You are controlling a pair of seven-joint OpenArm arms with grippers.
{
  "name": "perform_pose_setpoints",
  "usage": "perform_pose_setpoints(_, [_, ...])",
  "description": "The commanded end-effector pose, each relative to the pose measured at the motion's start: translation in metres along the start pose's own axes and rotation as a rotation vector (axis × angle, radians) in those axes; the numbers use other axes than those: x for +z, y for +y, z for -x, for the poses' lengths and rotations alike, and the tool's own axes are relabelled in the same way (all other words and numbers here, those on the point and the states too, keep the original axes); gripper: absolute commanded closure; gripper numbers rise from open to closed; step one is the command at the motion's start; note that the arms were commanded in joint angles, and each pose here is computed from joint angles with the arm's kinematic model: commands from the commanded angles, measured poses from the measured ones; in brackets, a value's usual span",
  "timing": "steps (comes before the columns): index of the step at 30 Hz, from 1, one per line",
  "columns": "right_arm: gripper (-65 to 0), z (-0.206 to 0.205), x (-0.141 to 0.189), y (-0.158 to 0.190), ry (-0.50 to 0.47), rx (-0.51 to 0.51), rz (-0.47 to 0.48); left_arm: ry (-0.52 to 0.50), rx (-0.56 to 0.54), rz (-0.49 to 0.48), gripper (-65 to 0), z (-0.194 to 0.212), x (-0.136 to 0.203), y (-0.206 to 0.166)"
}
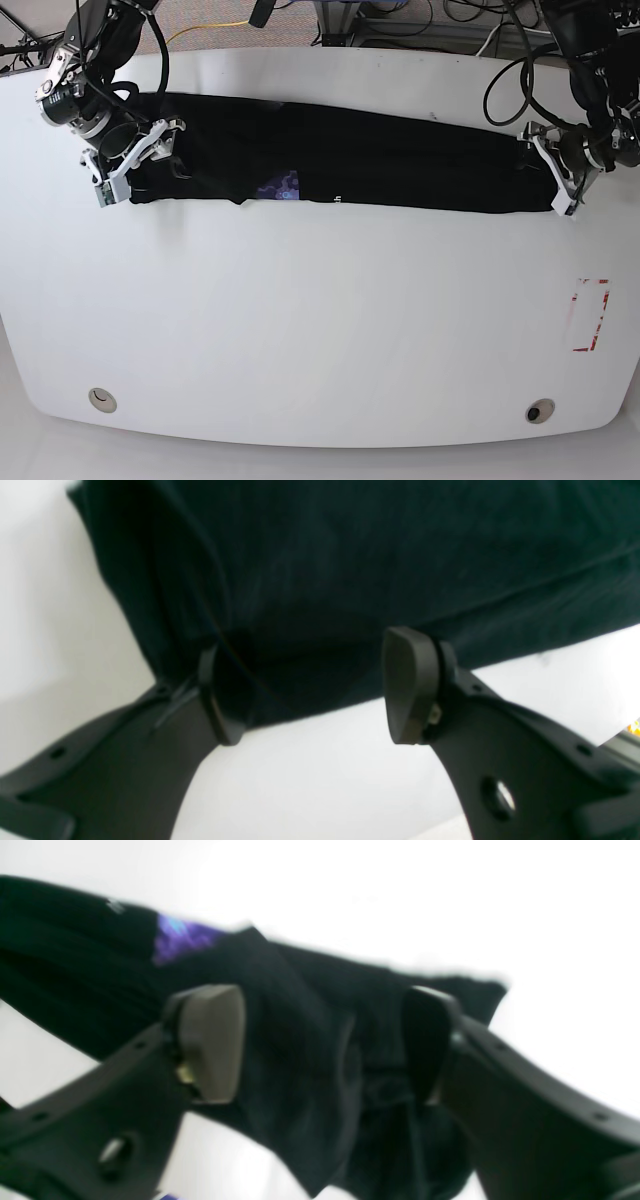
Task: Fold the T-shirt properly
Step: 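Regrip the strip end with the right gripper and tug it straight, then regrasp the strip end with the left gripper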
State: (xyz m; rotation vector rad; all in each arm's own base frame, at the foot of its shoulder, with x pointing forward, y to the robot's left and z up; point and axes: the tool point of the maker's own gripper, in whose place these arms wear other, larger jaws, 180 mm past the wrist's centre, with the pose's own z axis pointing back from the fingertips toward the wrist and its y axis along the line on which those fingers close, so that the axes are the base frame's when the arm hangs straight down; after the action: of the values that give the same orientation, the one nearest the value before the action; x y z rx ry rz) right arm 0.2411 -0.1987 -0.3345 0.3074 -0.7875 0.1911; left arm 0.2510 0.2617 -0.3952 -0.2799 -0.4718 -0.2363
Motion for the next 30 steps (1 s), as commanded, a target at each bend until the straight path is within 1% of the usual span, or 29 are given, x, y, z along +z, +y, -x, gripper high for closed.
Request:
perform_pose_setpoints(1, [-34.2, -0.008, -0.006, 0.01, -0.028, 0.013, -0.04, -0.033, -0.014, -0.012, -37.8, -0.012, 0.006, 0.004])
perform_pose_setpoints(4, [-20.8, 0.001, -0.019, 0.027, 0.007, 0.014, -0.103, -0.036, -0.02, -0.012, -37.8, -0.013, 0.007, 0.003])
perform_pose_setpoints(6, [-14.1, 0.011, -0.025, 0.033, 0.029, -0.002, -0.129, -0.034, -0.018, -0.011, -37.8, -0.012, 0.006, 0.003])
perform_pose_setpoints(7, [-13.0, 0.015, -0.027, 0.033, 0.033, -0.015, -0.136, -0.034, -0.016, -0.012, -37.8, -0.012, 0.006, 0.004])
perform_pose_setpoints(10, [-13.5, 0.023, -0.036, 0.03, 0.024, -0.062, -0.155, -0.037, -0.019, -0.012, -37.8, -0.013, 0.007, 0.003])
perform_pose_setpoints(13, [-14.3, 0.039, -0.043, 0.019, 0.052, -0.11, -0.154, -0.036, -0.015, -0.01, -37.8, -0.012, 0.006, 0.004])
perform_pose_setpoints(15, [-14.3, 0.042, -0.047, 0.013, 0.05, -0.138, -0.155, -0.036, -0.016, -0.011, -37.8, -0.013, 0.006, 0.003])
perform_pose_setpoints(22, [-14.4, 0.068, -0.053, -0.017, 0.076, -0.22, -0.124, -0.046, -0.017, -0.012, -37.8, -0.016, 0.008, 0.004])
perform_pose_setpoints(25, [-14.4, 0.074, -0.054, -0.023, 0.086, -0.237, -0.117, -0.113, -0.007, 0.016, -38.1, -0.033, 0.013, 0.002])
perform_pose_setpoints(30, [-14.4, 0.074, -0.051, -0.029, 0.089, -0.231, -0.106, -0.23, 0.06, 0.069, -38.5, -0.049, 0.032, 0.005])
